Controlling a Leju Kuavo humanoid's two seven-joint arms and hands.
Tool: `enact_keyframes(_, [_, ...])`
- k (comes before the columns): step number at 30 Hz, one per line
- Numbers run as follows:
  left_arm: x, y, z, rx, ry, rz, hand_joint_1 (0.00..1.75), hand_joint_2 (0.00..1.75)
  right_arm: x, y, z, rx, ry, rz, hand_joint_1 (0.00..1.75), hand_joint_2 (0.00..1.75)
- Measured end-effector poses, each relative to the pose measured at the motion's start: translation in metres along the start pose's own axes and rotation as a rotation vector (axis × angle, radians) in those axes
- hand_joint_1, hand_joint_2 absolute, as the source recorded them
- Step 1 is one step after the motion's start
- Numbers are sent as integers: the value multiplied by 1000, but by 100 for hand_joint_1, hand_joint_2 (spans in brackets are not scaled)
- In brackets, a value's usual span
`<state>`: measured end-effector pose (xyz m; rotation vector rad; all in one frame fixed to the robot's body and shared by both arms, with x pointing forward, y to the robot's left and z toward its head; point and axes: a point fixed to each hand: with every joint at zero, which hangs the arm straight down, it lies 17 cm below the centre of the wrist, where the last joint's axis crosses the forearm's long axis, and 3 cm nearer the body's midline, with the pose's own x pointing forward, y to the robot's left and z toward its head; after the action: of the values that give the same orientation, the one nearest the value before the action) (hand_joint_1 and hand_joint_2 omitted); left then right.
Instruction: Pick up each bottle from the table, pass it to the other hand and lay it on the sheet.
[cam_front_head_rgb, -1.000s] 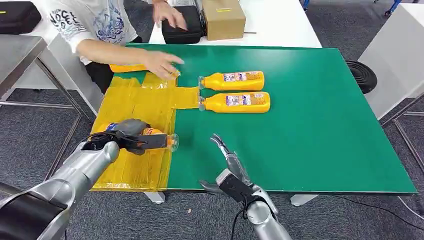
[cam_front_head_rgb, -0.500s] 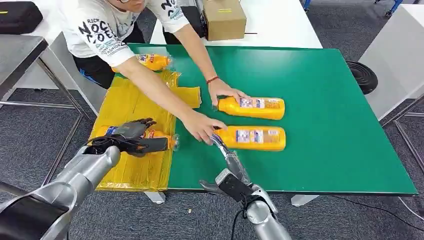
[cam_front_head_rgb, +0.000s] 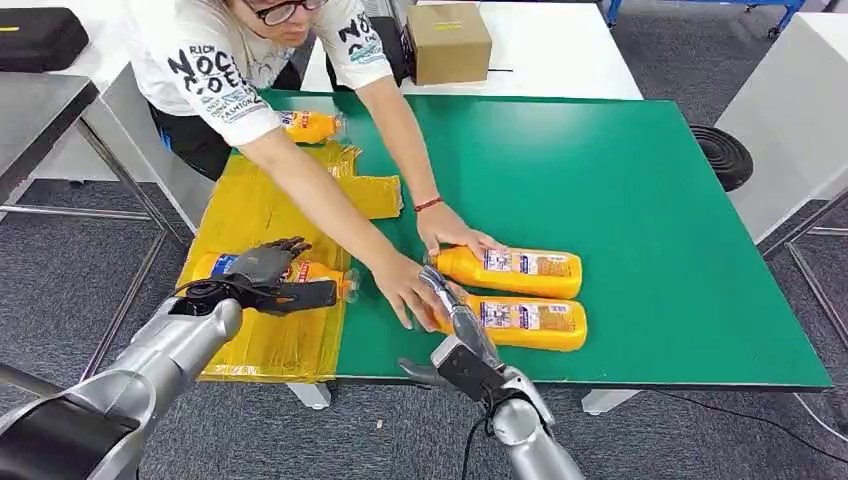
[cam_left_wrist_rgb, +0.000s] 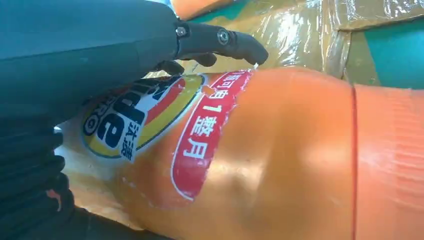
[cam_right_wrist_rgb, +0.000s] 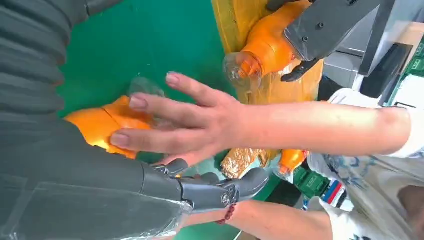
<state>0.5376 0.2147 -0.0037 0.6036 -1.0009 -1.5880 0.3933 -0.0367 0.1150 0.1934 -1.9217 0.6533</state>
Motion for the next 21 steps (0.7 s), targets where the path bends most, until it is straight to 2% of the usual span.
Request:
enact_keyframes(9, [8,14,1,47,-75,2,0,175,1,-1,-2,-5,0,-8,0,175])
enact_keyframes(21, [2,25,5,79,-117,3,0,175,2,1,-3,-6,0,-18,0,175])
